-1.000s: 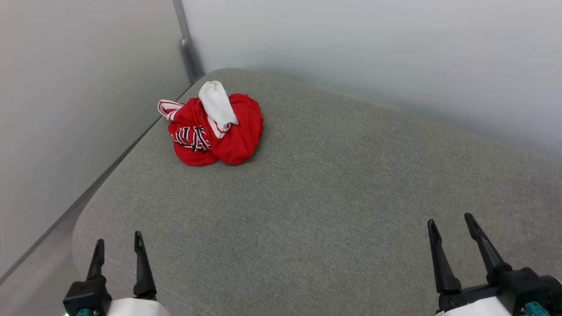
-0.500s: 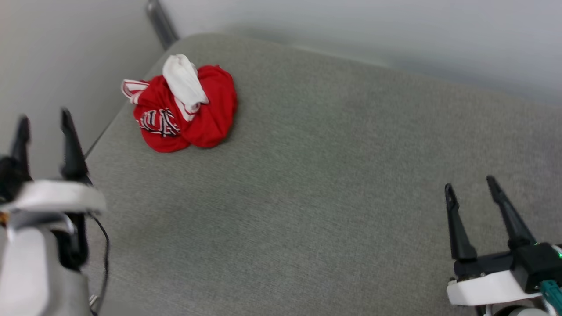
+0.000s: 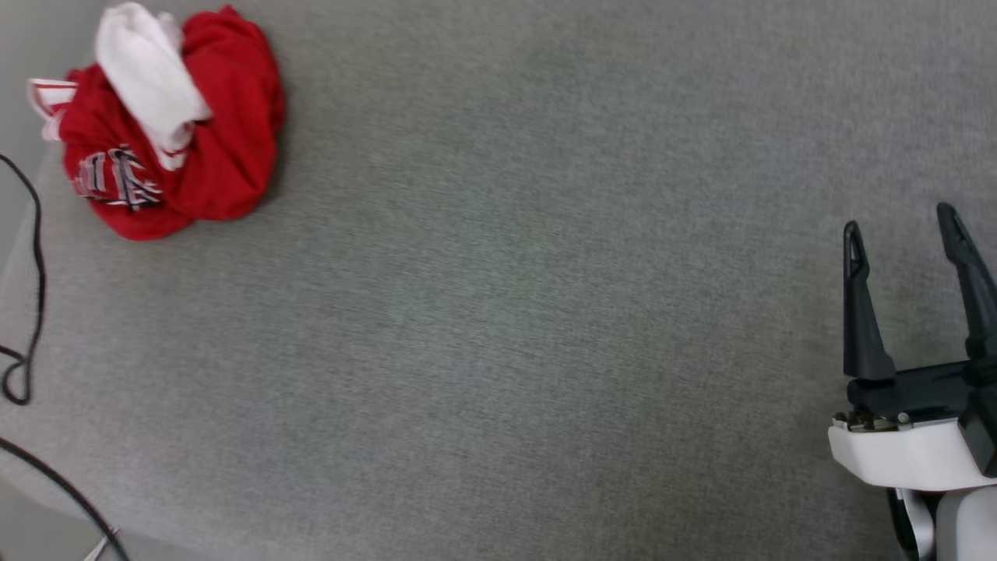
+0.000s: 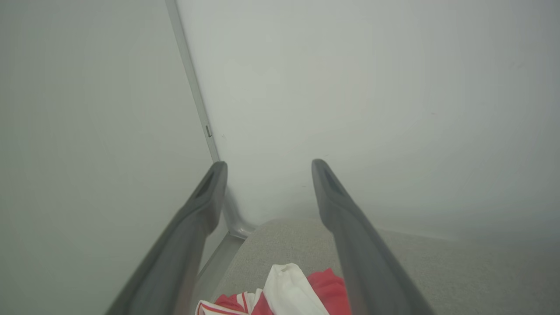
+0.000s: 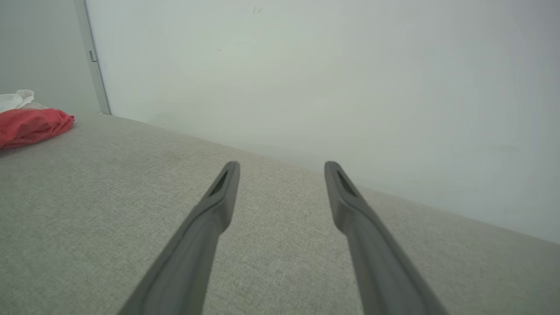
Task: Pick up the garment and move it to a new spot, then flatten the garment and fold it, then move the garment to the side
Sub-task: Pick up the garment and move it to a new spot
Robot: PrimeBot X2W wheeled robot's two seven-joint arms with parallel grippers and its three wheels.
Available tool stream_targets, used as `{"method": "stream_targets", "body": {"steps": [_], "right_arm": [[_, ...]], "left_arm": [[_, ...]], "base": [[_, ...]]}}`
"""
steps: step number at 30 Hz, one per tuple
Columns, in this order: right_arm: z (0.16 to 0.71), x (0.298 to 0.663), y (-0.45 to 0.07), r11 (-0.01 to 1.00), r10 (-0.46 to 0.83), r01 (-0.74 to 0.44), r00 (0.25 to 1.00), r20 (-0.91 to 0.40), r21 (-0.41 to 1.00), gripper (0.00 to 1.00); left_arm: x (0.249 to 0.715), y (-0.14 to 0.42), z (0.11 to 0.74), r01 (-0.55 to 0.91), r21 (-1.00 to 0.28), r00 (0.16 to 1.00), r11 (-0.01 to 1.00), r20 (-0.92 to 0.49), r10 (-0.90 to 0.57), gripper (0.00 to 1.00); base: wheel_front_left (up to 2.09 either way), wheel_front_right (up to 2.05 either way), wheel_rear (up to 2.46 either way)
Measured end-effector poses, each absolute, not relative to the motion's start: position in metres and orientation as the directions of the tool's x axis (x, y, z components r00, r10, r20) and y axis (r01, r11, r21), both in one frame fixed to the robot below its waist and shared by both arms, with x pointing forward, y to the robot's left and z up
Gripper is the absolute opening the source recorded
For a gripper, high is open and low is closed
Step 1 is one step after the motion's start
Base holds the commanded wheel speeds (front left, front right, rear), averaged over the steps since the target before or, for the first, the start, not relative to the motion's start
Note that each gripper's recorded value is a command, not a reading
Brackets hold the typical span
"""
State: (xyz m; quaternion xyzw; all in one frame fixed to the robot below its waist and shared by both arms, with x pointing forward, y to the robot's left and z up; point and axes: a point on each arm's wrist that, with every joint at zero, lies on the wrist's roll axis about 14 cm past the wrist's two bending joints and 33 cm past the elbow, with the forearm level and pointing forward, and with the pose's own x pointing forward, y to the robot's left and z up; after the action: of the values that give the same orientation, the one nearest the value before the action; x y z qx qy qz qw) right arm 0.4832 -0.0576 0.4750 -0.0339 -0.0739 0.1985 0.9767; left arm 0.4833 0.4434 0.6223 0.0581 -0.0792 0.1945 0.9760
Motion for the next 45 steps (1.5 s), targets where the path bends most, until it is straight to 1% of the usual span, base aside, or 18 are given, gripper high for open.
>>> {"method": "stream_targets", "body": {"steps": [2, 4, 7, 10, 12, 15, 17, 21, 24, 26, 29, 33, 35, 40, 45], "right_arm": [[0.470, 0.487, -0.063, 0.924, 0.380, -0.368, 0.917, 0.125, -0.106, 1.00], [0.466, 0.490, -0.069, 0.928, 0.367, -0.354, 0.922, 0.123, -0.116, 1.00], [0.459, 0.495, -0.075, 0.932, 0.353, -0.337, 0.929, 0.115, -0.134, 1.00], [0.453, 0.499, -0.079, 0.934, 0.344, -0.328, 0.933, 0.110, -0.143, 1.00], [0.450, 0.501, -0.081, 0.934, 0.342, -0.324, 0.933, 0.112, -0.152, 1.00], [0.445, 0.502, -0.082, 0.933, 0.341, -0.323, 0.934, 0.104, -0.159, 1.00], [0.441, 0.503, -0.083, 0.933, 0.339, -0.321, 0.936, 0.097, -0.162, 1.00], [0.429, 0.504, -0.086, 0.932, 0.334, -0.318, 0.940, 0.072, -0.174, 1.00], [0.423, 0.504, -0.087, 0.932, 0.333, -0.319, 0.941, 0.059, -0.173, 1.00], [0.422, 0.504, -0.086, 0.931, 0.335, -0.322, 0.941, 0.054, -0.173, 1.00], [0.423, 0.503, -0.085, 0.930, 0.339, -0.326, 0.939, 0.054, -0.173, 1.00], [0.432, 0.502, -0.081, 0.927, 0.348, -0.332, 0.935, 0.069, -0.172, 1.00], [0.438, 0.501, -0.080, 0.928, 0.350, -0.334, 0.933, 0.082, -0.167, 1.00], [0.460, 0.496, -0.075, 0.930, 0.357, -0.340, 0.926, 0.123, -0.143, 1.00], [0.487, 0.489, -0.076, 0.934, 0.353, -0.336, 0.920, 0.171, -0.120, 1.00]], "left_arm": [[0.502, 0.442, 0.602, -0.352, 0.099, 0.936, 0.931, 0.060, 0.347, 1.00], [0.516, 0.442, 0.580, -0.326, 0.081, 0.941, 0.942, -0.068, 0.331, 1.00], [0.528, 0.434, 0.533, -0.282, 0.058, 0.911, 0.958, -0.296, 0.286, 1.00], [0.524, 0.431, 0.490, -0.265, 0.037, 0.834, 0.964, -0.493, 0.248, 1.00], [0.519, 0.426, 0.466, -0.254, 0.009, 0.772, 0.967, -0.600, 0.209, 1.00], [0.503, 0.413, 0.428, -0.254, -0.056, 0.646, 0.966, -0.753, 0.126, 1.00], [0.491, 0.413, 0.411, -0.262, -0.066, 0.572, 0.963, -0.814, 0.100, 1.00], [0.473, 0.407, 0.382, -0.282, -0.094, 0.467, 0.955, -0.883, 0.051, 1.00], [0.469, 0.402, 0.370, -0.296, -0.120, 0.447, 0.948, -0.894, 0.026, 1.00], [0.467, 0.401, 0.367, -0.293, -0.115, 0.441, 0.949, -0.897, 0.028, 0.00], [0.466, 0.399, 0.367, -0.288, -0.118, 0.448, 0.950, -0.893, 0.025, 0.00], [0.470, 0.402, 0.383, -0.259, -0.100, 0.498, 0.961, -0.866, 0.045, 0.00], [0.476, 0.405, 0.401, -0.230, -0.077, 0.539, 0.970, -0.840, 0.061, 0.00], [0.497, 0.406, 0.466, -0.128, -0.009, 0.674, 0.992, -0.735, 0.080, 0.00], [0.511, 0.388, 0.534, 0.002, 0.078, 0.780, 0.997, -0.624, 0.048, 0.00]], "base": [[0.00, 0.00, 0.00], [0.00, 0.00, 0.00], [0.00, 0.00, 0.00], [0.00, 0.00, 0.00], [0.00, 0.00, 0.00], [0.00, 0.00, 0.00], [0.00, 0.00, 0.00], [0.00, 0.00, 0.00], [0.00, 0.00, 0.00], [0.00, 0.00, 0.00], [0.00, 0.00, 0.00], [0.00, 0.00, 0.00], [0.00, 0.00, 0.00], [0.00, 0.00, 0.00], [0.00, 0.00, 0.00]]}}
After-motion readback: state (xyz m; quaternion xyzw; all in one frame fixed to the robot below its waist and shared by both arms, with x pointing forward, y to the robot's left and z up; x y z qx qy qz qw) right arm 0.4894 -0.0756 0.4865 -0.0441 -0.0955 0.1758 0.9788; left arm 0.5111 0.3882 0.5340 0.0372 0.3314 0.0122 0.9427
